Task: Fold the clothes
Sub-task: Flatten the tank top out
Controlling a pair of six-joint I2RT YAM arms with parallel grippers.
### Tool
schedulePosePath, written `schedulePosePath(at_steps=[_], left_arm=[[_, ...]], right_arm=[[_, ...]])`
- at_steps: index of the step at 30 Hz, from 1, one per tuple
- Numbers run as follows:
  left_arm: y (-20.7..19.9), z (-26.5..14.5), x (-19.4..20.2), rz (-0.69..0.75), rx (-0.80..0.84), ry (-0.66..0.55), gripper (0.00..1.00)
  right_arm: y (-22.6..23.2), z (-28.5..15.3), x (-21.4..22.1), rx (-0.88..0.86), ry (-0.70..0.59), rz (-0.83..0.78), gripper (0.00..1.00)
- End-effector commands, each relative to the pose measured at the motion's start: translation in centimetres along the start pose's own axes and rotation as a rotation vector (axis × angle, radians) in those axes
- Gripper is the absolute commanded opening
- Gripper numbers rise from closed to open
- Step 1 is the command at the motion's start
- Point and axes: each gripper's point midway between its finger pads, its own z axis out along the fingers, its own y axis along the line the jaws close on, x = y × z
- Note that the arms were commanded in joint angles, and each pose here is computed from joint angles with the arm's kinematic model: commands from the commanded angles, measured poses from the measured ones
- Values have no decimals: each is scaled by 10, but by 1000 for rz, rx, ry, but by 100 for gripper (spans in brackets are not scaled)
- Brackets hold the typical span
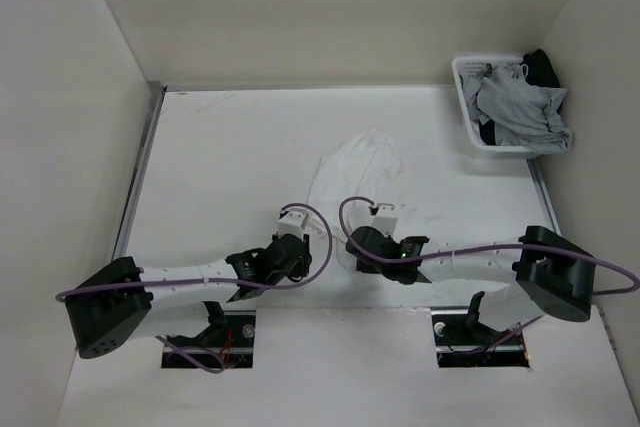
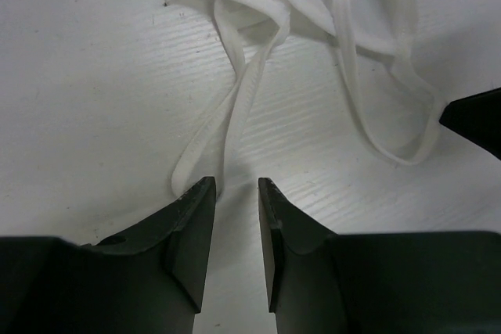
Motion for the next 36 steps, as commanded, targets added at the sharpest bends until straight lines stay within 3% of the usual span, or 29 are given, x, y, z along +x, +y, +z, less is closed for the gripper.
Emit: schedulePosePath(at_steps=[1,6,9,12,14,19,24,29,33,36], left_arm=[[-9,6,-10,10,-7,12,26],[2,14,-1,8,-76,73,25],[2,13,-5,3,-80,57,7],[-6,0,-28,-37,-36,-13,1],[-19,-22,-64,-85,20,-96,0],[-44,-99,-168,-188,138,-353,0],[-63,-186,-267,-294,239,-615,1],[-78,-276,-356,-311,296,-859,3],[-108,-338,-399,-281,411,-955,3],[-120,-356,-411,-256,434,-980,4]], right_arm=[[14,-3,-13,-60,-39,26,2],[18,-6,-17,-80,-51,24,2],[21,-9,-21,-103,-68,28,2],[28,-23,-36,-155,-117,31,0],[34,-42,-55,-199,-168,35,0],[45,-119,-119,-312,-338,40,0],[47,-234,-198,-446,-560,27,0],[45,-353,-271,-495,-780,-19,0],[57,-424,-304,-549,-878,-64,0],[72,-431,-305,-563,-879,-97,0]])
